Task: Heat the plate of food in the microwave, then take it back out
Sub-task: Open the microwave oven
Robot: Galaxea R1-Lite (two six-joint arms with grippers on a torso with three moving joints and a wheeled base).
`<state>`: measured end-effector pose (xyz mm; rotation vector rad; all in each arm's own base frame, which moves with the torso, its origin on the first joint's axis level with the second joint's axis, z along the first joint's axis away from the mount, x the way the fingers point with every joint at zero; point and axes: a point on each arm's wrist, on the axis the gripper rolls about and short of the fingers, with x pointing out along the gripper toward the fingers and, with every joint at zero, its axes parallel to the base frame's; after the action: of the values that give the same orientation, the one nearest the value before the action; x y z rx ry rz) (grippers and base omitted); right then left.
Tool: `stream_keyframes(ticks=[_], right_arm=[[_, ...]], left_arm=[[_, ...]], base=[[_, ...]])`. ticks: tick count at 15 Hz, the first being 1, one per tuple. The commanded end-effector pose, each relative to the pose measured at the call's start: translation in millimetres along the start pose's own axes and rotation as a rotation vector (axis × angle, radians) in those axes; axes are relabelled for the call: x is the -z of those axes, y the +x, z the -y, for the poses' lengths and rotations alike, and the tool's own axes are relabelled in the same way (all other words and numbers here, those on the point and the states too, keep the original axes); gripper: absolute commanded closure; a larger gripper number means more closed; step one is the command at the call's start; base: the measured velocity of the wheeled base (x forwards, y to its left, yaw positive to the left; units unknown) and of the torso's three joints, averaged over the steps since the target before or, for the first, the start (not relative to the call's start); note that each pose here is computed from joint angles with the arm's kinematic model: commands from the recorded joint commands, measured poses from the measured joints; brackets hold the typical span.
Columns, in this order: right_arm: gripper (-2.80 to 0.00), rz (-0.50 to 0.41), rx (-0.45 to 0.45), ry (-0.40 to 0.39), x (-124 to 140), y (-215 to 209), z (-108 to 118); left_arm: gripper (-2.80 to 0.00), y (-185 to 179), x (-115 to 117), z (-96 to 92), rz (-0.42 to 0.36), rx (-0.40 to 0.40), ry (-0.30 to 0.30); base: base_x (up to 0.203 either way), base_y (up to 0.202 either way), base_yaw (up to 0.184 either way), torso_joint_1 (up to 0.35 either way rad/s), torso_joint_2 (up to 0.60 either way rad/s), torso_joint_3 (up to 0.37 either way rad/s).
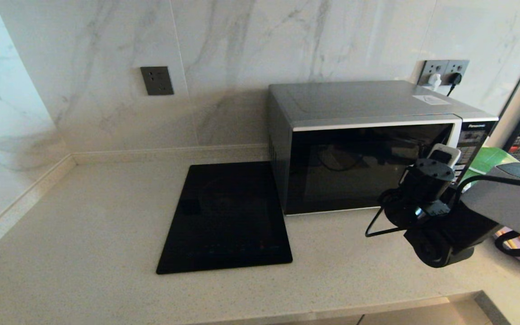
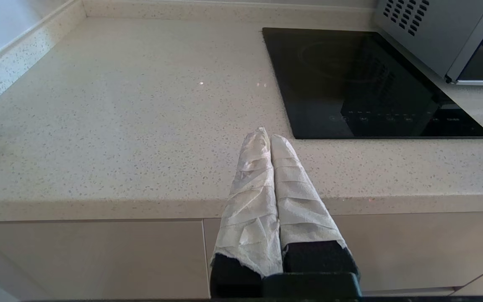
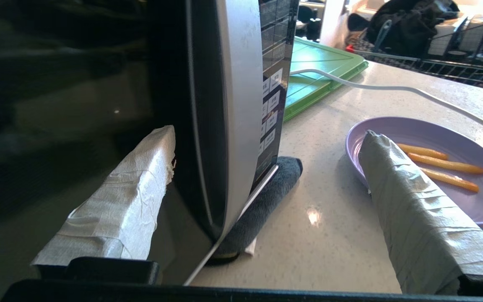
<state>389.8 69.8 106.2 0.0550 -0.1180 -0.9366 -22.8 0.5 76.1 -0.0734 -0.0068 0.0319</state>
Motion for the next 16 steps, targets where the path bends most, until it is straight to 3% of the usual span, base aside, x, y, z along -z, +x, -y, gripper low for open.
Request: stream_keyframes(ticks=[1, 16], right_arm=[[-2.80, 0.000, 0.045, -0.006, 7, 10, 1], [-2.80, 0.001, 0.151, -0.029, 14, 40, 18]], left_arm=[[0.00, 0, 0, 0.0, -0.001, -0.002, 0.000], [0.00, 0, 0, 0.0, -0.001, -0.002, 0.000]], base=[[0.000, 0.000, 0.000, 0.000, 0.00, 0.000], [0.000, 0.000, 0.000, 0.000, 0.00, 0.000]])
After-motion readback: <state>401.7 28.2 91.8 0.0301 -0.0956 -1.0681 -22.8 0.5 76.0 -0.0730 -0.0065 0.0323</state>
